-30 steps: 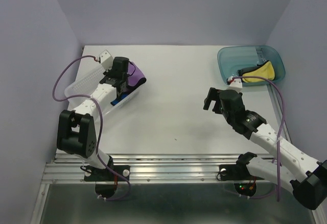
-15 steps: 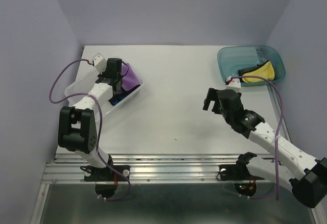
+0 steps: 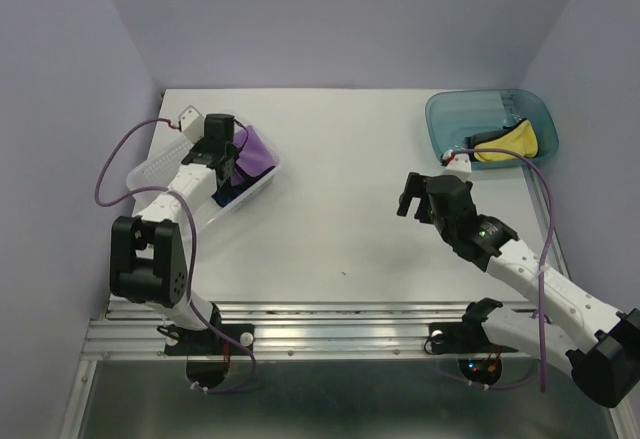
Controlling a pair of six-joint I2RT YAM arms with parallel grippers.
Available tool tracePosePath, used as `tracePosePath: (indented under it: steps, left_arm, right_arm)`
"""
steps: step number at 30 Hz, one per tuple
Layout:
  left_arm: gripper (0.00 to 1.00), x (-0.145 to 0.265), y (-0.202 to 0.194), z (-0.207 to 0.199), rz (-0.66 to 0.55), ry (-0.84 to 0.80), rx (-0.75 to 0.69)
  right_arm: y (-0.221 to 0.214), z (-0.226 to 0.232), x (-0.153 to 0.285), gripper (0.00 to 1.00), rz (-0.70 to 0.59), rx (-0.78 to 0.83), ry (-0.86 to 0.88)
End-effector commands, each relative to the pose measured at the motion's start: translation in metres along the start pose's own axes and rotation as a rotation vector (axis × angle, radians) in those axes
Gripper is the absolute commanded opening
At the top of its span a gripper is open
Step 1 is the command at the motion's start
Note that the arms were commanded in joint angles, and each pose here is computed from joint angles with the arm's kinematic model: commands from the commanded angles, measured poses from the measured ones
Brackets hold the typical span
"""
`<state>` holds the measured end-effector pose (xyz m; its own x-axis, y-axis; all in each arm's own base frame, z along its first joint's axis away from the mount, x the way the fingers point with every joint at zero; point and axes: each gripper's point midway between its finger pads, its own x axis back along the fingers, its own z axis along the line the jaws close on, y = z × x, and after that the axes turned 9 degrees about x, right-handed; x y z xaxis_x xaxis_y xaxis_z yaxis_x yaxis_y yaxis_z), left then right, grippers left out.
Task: Fold and stack the towels
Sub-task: Neatly place the folded towel into the bin
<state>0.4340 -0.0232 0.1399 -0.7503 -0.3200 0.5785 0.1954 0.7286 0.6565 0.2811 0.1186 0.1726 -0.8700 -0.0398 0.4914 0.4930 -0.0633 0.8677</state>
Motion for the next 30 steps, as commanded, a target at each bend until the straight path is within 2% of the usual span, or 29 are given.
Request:
tracePosePath:
  steps: [1,6,13,23,30]
  left_arm:
    - [0.00,0.037,0.025,-0.022,-0.014,-0.111,0.071]
    - [0.00,0.050,0.031,-0.023,-0.017,-0.133,0.084]
    - [0.00,0.029,0.008,-0.015,0.042,-0.089,0.039]
    - [0.00,0.042,0.026,-0.047,0.034,-0.174,0.112]
    - [0.00,0.040,0.024,-0.069,0.085,-0.214,0.137]
  right_arm:
    - [0.010,0.002,0.000,1.00,-0.044,-0.010,0.002]
    - [0.009,0.002,0.000,1.00,-0.041,-0.010,0.003]
    - [0.006,0.003,-0.002,1.00,-0.028,-0.004,0.003]
    - [0.009,0.001,0.000,1.00,-0.042,-0.012,-0.001]
    - [0.008,0.002,0.000,1.00,-0.037,-0.009,0.002]
